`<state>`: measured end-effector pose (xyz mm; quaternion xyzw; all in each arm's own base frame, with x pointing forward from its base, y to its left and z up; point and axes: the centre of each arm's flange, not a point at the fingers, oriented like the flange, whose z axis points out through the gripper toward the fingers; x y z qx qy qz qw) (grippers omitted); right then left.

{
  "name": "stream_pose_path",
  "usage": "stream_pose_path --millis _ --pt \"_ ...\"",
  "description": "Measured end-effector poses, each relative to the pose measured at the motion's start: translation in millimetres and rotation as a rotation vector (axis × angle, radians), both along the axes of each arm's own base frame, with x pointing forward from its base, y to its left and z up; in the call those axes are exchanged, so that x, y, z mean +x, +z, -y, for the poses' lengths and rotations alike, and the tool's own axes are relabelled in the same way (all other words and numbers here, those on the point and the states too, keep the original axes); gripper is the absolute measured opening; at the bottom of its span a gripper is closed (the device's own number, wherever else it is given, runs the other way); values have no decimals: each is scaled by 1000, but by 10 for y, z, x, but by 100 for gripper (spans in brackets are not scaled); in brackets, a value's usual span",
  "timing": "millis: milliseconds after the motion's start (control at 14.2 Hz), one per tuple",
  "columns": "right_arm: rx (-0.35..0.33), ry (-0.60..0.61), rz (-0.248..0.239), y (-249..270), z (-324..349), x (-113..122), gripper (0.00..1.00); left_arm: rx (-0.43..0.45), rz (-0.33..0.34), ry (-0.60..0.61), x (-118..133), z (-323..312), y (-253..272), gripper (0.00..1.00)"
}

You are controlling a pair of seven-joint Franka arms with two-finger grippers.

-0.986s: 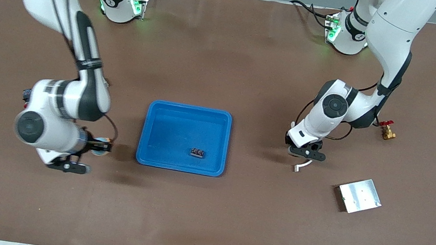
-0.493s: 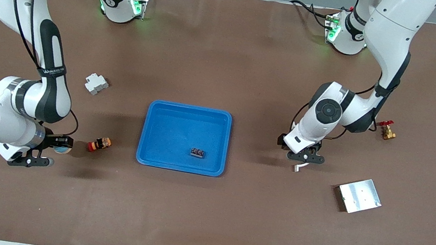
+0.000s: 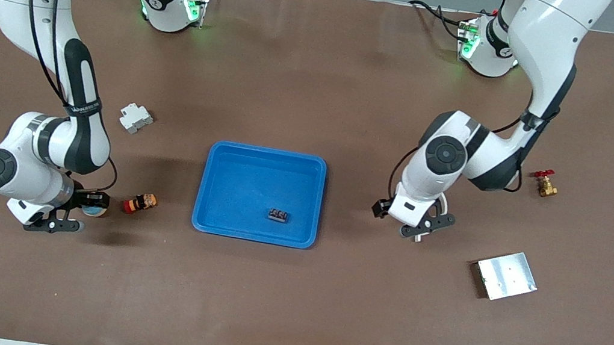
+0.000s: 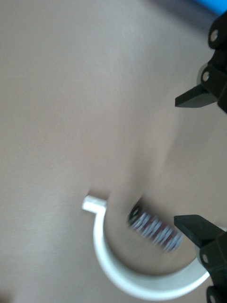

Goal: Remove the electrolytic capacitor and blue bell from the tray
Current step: 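Place the second bell on the table while the left gripper returns, then lower the left gripper into the tray and grasp the second capacitor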

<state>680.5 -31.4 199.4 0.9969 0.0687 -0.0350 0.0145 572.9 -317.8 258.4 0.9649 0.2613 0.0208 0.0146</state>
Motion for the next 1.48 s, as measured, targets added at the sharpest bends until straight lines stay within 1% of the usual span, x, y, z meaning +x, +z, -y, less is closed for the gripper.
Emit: stream_pose_path --millis 70,211,282,352,493,564,705,775,846,986,1127,1268,1480 --pt "0 0 2 9 1 5 69 -16 7 87 21 153 7 100" --pt "0 0 11 52 2 26 87 -42 11 249 125 390 -12 100" --pt "1 0 16 96 -1 43 98 -45 2 306 164 497 -53 100" --pt "4 1 12 165 -6 65 100 -48 -5 353 187 615 -108 100" --pt "15 1 -10 428 -17 128 100 -70 -3 451 250 828 -174 100" --pt "20 1 -12 617 -19 166 100 -85 1 500 293 904 -175 100" --pt "29 -6 22 1059 30 220 100 -116 12 595 388 1027 -127 100" --pt "36 -12 34 1292 76 209 100 -129 21 644 436 1078 -96 100" --pt "45 -18 30 1523 114 167 100 -137 34 694 479 1126 -75 100" --pt "64 -26 26 1989 169 47 100 -151 65 800 540 1228 -51 100" --pt "86 -43 22 2486 248 -130 100 -176 83 895 550 1359 -5 100" --pt "101 -83 19 3017 305 -369 100 -205 86 965 515 1483 49 100" --pt "89 -120 17 3711 500 -797 100 -243 92 1021 444 1635 83 100"
